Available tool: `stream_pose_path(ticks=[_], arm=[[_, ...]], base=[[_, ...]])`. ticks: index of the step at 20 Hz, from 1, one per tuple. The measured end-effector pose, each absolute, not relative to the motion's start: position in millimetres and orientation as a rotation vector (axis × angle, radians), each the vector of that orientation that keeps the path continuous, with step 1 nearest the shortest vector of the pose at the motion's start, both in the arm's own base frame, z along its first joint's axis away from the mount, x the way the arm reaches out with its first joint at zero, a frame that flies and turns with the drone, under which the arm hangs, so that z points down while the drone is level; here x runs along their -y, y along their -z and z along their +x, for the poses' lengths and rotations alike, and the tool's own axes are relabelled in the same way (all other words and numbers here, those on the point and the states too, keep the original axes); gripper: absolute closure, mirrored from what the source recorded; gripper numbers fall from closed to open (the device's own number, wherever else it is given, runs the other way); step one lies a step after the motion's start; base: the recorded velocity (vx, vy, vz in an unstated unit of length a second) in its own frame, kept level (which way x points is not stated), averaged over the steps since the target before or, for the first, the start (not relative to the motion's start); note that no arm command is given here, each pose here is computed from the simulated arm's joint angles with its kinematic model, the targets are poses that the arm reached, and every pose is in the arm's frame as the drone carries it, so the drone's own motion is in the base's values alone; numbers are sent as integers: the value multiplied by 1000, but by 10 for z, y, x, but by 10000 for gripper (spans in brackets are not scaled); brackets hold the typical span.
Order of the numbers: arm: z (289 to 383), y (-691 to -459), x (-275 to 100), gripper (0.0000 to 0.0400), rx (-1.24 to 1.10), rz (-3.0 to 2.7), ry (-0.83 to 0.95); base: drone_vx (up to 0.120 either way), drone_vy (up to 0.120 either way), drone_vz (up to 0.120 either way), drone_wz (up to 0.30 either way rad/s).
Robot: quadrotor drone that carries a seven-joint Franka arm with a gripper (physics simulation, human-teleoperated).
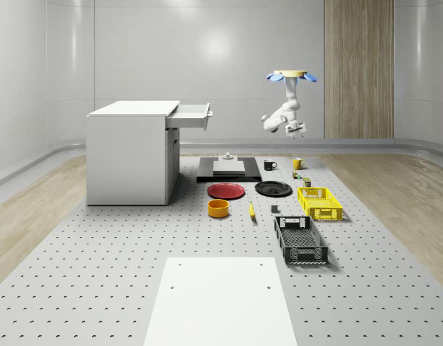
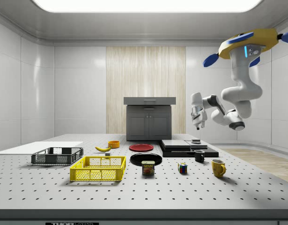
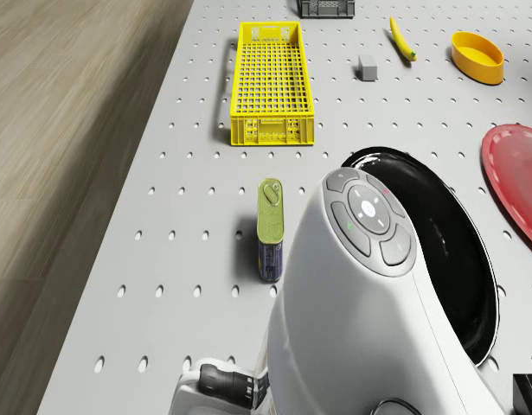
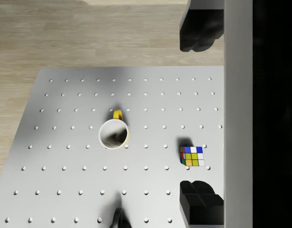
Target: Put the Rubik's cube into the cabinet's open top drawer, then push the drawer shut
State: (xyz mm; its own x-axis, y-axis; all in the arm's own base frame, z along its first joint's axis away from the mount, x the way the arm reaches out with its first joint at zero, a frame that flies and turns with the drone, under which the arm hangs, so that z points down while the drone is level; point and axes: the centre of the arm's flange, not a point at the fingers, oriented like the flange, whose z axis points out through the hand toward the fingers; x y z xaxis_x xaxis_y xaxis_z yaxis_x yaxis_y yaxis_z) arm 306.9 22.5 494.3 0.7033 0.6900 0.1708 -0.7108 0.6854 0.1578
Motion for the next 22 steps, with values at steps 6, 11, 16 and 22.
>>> stream_pose_path(ticks=[6, 11, 16, 22], arm=[[3068, -4914, -76, 0, 36, 74, -785], [3068, -4910, -29, 0, 16, 30, -785], [3068, -4908, -11, 0, 8, 13, -784], [3068, -4908, -2, 0, 4, 5, -784]], base=[[120, 0, -120, 0], [120, 0, -120, 0], [40, 0, -120, 0], [20, -80, -120, 0]])
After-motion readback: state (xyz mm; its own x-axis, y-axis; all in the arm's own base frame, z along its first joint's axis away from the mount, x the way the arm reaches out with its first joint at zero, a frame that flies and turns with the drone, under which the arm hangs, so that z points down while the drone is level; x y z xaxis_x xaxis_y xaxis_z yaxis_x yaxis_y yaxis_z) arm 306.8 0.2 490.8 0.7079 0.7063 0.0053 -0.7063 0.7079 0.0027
